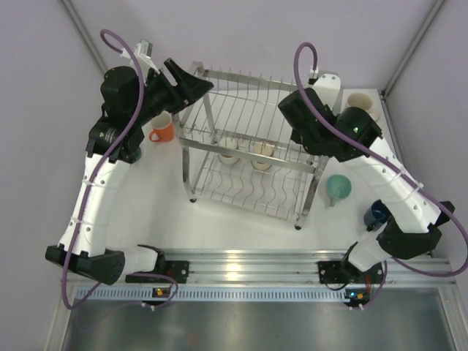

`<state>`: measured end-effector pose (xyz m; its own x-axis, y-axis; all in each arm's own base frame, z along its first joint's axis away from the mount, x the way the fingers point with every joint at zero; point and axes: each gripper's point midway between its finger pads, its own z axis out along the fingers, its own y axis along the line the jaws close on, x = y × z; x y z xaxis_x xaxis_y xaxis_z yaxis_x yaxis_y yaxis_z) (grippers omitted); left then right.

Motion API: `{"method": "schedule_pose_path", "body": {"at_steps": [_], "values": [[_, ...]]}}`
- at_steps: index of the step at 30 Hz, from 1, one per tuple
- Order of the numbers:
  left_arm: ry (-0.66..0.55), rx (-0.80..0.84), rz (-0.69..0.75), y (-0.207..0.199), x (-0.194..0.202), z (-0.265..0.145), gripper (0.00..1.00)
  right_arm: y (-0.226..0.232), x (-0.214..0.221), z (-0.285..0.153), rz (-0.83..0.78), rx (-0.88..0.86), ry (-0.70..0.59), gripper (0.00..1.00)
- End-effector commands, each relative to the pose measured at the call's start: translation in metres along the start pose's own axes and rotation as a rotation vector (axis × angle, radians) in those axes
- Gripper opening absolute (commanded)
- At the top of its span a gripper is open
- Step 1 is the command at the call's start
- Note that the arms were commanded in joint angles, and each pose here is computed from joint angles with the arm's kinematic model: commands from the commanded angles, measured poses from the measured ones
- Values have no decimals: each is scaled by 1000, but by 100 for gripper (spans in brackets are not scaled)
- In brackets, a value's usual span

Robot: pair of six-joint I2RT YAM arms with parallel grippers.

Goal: Load the cups into the dish rack
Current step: Place the cup upside down on the dish rack

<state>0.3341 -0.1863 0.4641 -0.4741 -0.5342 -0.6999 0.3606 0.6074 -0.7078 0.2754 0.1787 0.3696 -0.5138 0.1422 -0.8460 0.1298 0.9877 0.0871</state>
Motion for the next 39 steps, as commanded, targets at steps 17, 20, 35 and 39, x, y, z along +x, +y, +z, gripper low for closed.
{"method": "schedule_pose_path", "body": {"at_steps": [17,20,35,39], "values": [[-19,30,34,-6,-7,-11,73,-26,-23,-13,55,79,-81,20],[-17,32,32,-6,-7,-11,73,-29,-23,-14,50,91,-77,21],[-19,39,33,-8,-8,-14,73,-33,-7,-19,44,49,-23,28],[-21,38,33,-8,-8,-16,73,-34,-8,-22,51,41,-28,29]]}}
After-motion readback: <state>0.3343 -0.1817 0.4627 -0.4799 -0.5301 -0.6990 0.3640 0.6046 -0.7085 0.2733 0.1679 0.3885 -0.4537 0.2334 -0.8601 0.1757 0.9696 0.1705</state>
